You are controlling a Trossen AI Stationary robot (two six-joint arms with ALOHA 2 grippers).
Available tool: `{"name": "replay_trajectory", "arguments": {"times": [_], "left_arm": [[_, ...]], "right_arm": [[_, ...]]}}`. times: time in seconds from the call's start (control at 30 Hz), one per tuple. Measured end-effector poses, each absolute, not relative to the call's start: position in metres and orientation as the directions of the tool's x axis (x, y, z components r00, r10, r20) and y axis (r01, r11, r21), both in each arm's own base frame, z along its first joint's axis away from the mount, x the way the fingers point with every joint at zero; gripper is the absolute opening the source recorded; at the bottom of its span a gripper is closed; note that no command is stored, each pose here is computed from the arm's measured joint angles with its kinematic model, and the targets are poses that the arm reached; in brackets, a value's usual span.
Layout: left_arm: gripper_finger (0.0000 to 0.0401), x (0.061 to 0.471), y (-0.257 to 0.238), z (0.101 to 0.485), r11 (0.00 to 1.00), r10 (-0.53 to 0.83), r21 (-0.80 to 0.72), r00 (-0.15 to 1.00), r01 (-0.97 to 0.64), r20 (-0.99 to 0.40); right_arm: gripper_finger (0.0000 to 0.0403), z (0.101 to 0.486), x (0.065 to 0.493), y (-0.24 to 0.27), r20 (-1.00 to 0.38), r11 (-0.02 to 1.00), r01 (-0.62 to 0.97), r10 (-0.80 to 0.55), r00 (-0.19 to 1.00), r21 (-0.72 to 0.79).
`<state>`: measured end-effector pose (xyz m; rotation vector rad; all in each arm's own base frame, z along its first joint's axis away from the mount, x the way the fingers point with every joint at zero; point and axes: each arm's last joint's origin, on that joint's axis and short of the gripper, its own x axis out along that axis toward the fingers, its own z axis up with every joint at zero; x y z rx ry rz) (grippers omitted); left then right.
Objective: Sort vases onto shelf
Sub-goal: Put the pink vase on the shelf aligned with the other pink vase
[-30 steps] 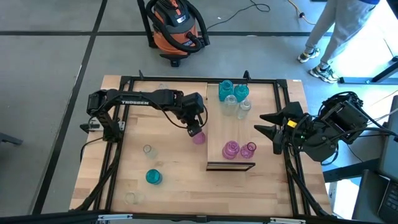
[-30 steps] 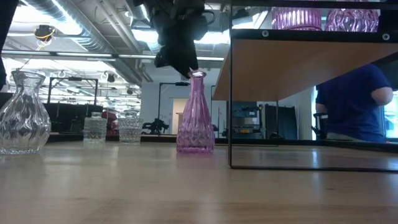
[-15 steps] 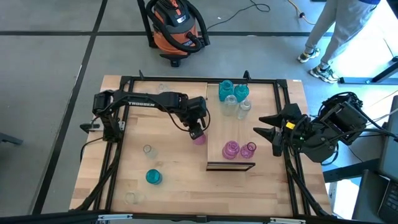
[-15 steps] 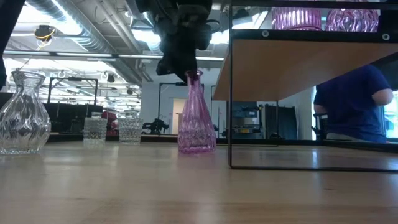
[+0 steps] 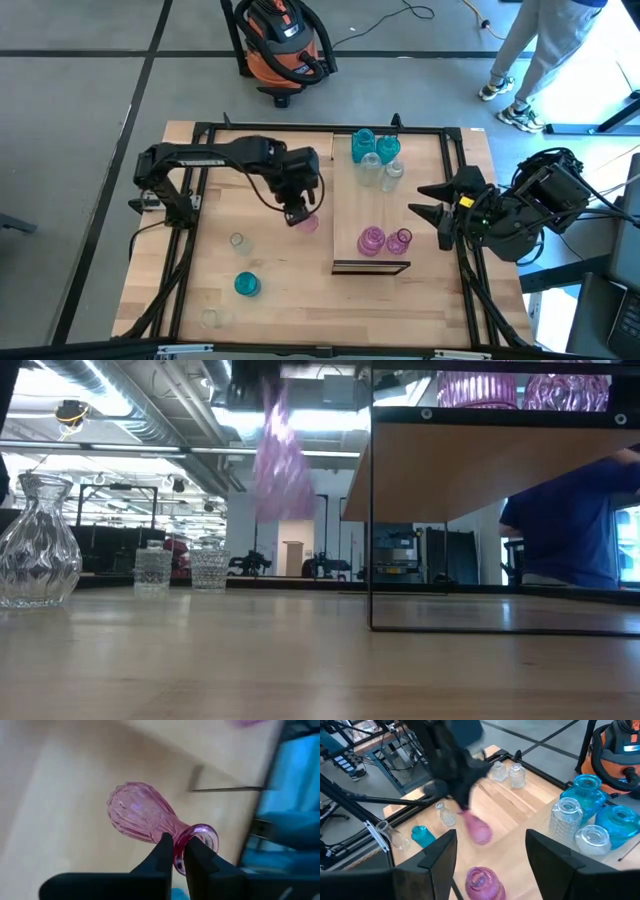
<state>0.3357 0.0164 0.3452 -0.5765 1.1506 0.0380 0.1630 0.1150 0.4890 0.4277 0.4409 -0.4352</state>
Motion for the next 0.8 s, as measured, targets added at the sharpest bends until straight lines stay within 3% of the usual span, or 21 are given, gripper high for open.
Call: {"name": "replay_trajectory", "arguments": {"times": [0.17, 0.3, 0.8], "left_arm": [[0.0016, 0.331, 0.004, 0.404, 0.818, -0.345, -0.529, 0.542, -0.227, -0.766], [0.0016, 0.335, -0.003, 0.427, 0.792, -0.36, -0.57, 0.586, -0.219, -0.726], [0.0014, 0.383, -0.023, 0.406, 0.792, -0.369, -0.538, 0.475, -0.289, -0.799]], "right_arm": [[0.0218, 0.487, 0.162, 0.114, -0.501, 0.828, 0.492, -0.316, 0.806, 0.27], [0.0218, 0.486, 0.161, 0.113, -0.507, 0.831, 0.495, -0.322, 0.799, 0.254], [0.0218, 0.484, 0.159, 0.112, -0.541, 0.854, 0.475, -0.304, 0.785, 0.21]]}}
